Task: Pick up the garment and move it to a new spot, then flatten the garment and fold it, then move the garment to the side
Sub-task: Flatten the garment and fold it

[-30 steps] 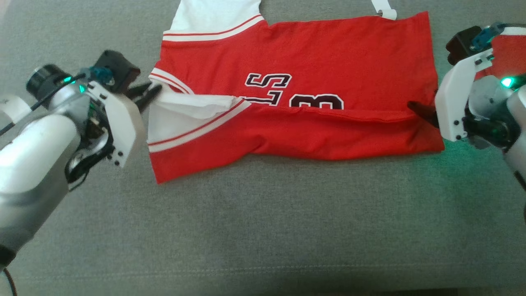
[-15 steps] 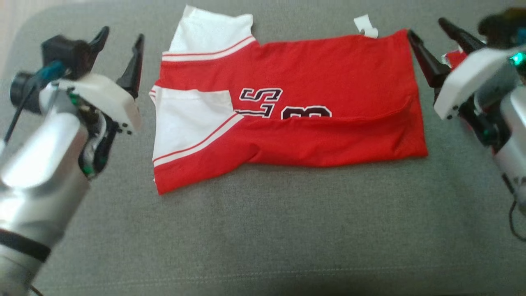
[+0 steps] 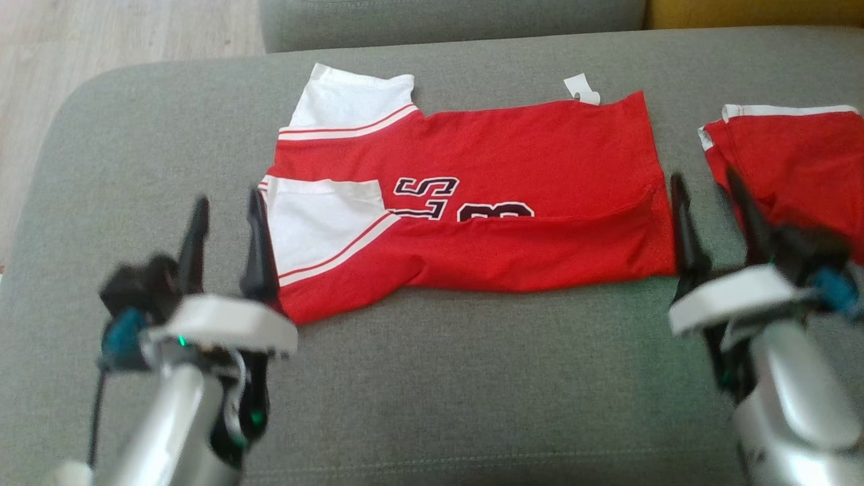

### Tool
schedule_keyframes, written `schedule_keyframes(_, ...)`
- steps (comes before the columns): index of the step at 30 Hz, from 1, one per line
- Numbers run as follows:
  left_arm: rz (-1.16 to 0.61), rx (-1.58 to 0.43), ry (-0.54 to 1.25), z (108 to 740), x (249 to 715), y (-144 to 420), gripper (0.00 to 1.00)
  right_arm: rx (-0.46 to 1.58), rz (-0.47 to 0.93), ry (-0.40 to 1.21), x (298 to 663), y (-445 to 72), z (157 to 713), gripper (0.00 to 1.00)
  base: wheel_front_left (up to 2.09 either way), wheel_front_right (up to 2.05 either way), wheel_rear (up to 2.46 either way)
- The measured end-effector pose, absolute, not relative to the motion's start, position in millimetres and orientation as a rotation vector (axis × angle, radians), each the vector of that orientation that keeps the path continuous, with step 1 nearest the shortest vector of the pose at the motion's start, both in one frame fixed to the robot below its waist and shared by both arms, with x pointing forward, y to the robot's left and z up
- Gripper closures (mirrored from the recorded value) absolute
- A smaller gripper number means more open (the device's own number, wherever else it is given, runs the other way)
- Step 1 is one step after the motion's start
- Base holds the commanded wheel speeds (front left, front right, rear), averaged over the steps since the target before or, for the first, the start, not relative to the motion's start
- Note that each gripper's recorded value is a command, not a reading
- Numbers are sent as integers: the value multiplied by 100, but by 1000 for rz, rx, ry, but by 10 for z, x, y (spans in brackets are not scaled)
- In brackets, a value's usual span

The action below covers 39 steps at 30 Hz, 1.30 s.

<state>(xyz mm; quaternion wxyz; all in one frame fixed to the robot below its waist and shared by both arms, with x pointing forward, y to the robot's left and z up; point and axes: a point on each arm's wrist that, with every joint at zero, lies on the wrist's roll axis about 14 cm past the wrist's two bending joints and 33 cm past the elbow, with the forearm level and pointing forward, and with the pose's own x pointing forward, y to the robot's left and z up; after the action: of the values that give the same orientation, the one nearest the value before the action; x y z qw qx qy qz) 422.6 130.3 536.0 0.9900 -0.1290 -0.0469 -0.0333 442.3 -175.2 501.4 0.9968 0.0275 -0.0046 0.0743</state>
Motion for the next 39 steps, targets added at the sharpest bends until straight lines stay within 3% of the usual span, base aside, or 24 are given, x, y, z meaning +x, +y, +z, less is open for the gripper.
schedule_keyframes(6,-52,-220,-33,5065,4082,1298,0,63,111,19,4146,-1681,4843,0,0,0,0)
schedule_keyframes(16,-76,-66,263,4181,4034,1275,0,47,75,-17,4172,-1798,5051,0,0,0,0)
schedule_keyframes(26,-100,18,491,3681,4000,1291,0,35,14,-33,4156,-2005,5124,0,0,0,0)
schedule_keyframes(35,-147,50,552,3580,4128,1219,0,18,-69,-54,4126,-2289,5189,0,0,0,0)
schedule_keyframes(36,-151,52,558,3571,4138,1216,40,17,-80,-56,4122,-2324,5195,0,0,0,0)
schedule_keyframes(37,-157,54,558,3572,4152,1210,100,17,-88,-57,4119,-2354,5199,0,0,0,0)
schedule_keyframes(39,-166,57,554,3581,4177,1200,100,17,-98,-49,4116,-2388,5185,0,0,0,0)
